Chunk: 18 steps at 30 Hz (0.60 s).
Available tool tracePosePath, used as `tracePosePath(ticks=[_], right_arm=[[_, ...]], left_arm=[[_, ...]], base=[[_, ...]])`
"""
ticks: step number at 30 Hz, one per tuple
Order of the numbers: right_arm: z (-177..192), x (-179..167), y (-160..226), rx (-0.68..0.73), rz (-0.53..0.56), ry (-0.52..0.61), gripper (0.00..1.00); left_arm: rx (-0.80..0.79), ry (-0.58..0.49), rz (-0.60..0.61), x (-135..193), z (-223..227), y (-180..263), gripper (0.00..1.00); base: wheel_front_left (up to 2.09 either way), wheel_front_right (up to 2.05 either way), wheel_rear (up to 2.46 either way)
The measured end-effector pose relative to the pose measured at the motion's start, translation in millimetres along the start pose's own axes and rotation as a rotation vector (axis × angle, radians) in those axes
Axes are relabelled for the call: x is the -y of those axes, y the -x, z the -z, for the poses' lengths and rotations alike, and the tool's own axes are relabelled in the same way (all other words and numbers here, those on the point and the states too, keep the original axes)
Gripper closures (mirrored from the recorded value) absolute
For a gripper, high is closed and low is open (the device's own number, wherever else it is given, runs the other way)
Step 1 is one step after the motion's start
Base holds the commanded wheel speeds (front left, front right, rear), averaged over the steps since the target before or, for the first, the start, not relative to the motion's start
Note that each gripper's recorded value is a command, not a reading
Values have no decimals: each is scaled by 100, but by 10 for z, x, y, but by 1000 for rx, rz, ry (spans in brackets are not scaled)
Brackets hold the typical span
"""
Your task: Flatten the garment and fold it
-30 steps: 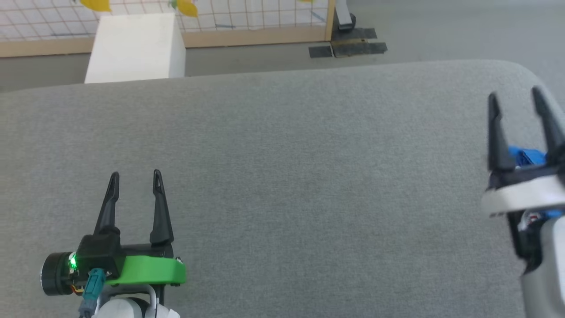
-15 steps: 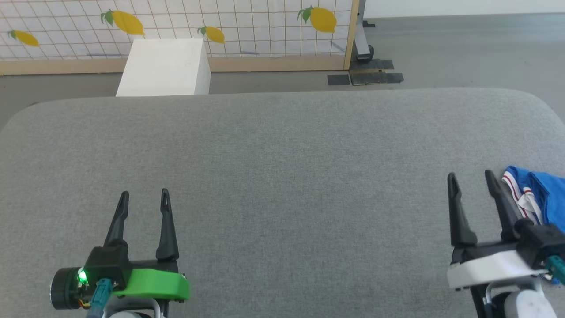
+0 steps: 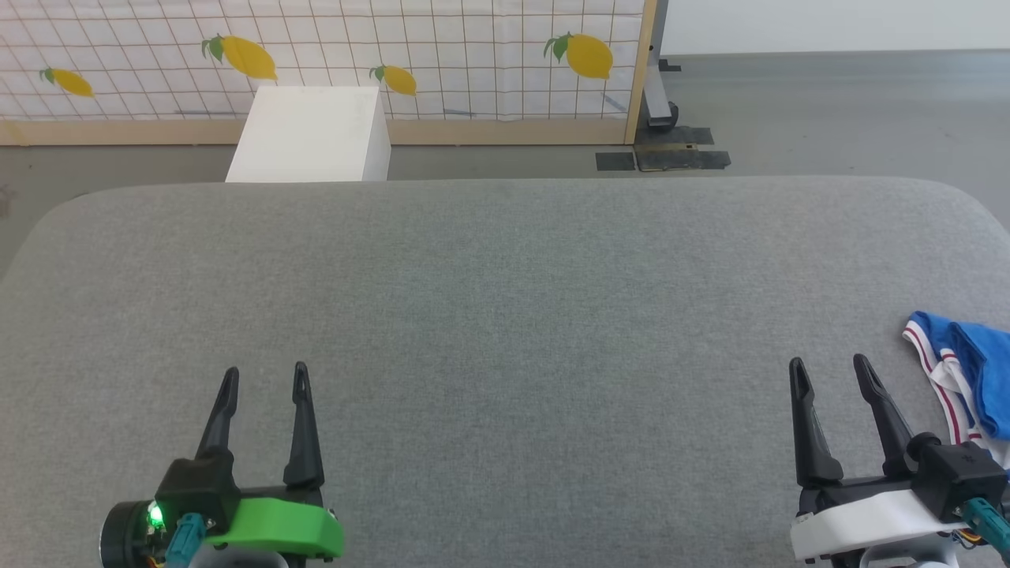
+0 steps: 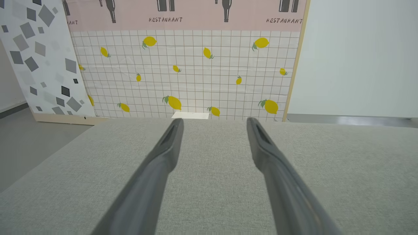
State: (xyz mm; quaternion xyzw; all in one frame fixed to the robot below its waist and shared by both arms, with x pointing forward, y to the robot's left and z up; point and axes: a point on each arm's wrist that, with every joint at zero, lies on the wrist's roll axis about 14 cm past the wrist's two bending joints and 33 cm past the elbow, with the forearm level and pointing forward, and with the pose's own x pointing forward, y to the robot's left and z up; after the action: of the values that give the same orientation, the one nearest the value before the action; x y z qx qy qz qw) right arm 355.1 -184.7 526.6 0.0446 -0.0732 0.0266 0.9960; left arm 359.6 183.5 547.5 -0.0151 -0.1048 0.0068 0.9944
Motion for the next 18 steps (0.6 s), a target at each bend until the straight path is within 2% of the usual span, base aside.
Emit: tracePosePath(ticks=[14, 15, 18], right_arm=[[13, -17, -3, -3, -3, -15, 0], [15, -17, -4, -4, -3, -14, 100], [15, -16, -4, -4, -3, -14, 100]], left_arm=[[-22, 3, 2, -11, 68, 26, 0], [-23, 2, 1, -12, 71, 25, 100], [-24, 2, 1, -12, 72, 25, 100]], base=[[0, 0, 0], [0, 0, 0], [0, 0, 0]])
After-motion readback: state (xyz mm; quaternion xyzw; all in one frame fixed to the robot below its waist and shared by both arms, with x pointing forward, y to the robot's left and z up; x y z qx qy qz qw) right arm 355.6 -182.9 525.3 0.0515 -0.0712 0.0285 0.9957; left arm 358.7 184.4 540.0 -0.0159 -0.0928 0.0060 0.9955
